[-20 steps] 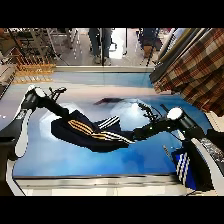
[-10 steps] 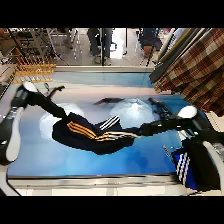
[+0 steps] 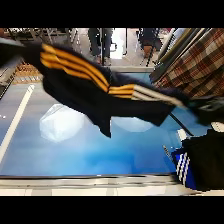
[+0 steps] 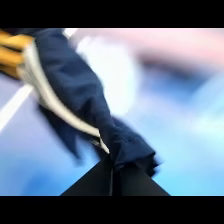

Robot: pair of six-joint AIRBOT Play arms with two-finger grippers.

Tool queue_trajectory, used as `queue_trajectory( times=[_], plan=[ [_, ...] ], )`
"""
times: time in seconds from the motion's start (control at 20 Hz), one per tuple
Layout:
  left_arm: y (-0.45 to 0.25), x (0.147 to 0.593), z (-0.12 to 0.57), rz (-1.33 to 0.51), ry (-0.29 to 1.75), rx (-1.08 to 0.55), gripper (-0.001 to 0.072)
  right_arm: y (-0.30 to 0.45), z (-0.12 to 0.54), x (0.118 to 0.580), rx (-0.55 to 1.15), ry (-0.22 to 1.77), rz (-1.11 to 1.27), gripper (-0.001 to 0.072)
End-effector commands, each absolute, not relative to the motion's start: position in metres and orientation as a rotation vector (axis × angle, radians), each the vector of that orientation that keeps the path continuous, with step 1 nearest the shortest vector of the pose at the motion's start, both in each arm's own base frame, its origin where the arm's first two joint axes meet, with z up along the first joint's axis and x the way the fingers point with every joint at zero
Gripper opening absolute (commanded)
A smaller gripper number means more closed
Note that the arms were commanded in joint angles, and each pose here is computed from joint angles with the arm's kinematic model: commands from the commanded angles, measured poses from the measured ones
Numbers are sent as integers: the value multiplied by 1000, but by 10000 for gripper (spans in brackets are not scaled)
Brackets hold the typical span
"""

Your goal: Fold the clothes and pants, and hang the long-sleeved shirts on hangers.

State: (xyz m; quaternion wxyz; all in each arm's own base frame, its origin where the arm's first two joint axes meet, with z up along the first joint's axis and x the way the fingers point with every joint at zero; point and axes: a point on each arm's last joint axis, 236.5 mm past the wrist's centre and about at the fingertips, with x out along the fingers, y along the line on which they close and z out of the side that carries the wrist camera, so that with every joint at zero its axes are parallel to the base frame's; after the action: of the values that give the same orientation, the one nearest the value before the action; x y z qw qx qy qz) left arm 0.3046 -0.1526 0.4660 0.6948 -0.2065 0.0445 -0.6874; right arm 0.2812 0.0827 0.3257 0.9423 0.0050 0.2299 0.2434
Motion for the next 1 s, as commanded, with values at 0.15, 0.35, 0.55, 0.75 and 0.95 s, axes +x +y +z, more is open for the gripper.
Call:
queue_trajectory(
  times=[0.15, 0.35, 0.55, 0.75, 0.95],
  plan=[
    [-173, 161, 566, -1516, -230, -303, 6, 53, 459, 212, -267, 120, 221, 12],
    [-168, 227, 530, -1143, -49, -222, 7, 52, 487, 227, -317, 75, 232, 12],
    [-147, 335, 411, -931, 346, -320, 7, 83, 425, 300, -136, 313, 569, 15],
    [-176, 420, 204, -751, 717, -437, 7, 115, 228, 392, 115, 865, 795, 16],
    [-147, 512, 60, -391, 762, -622, 8, 106, 45, 517, 314, 1000, 461, 15]
  ],
)
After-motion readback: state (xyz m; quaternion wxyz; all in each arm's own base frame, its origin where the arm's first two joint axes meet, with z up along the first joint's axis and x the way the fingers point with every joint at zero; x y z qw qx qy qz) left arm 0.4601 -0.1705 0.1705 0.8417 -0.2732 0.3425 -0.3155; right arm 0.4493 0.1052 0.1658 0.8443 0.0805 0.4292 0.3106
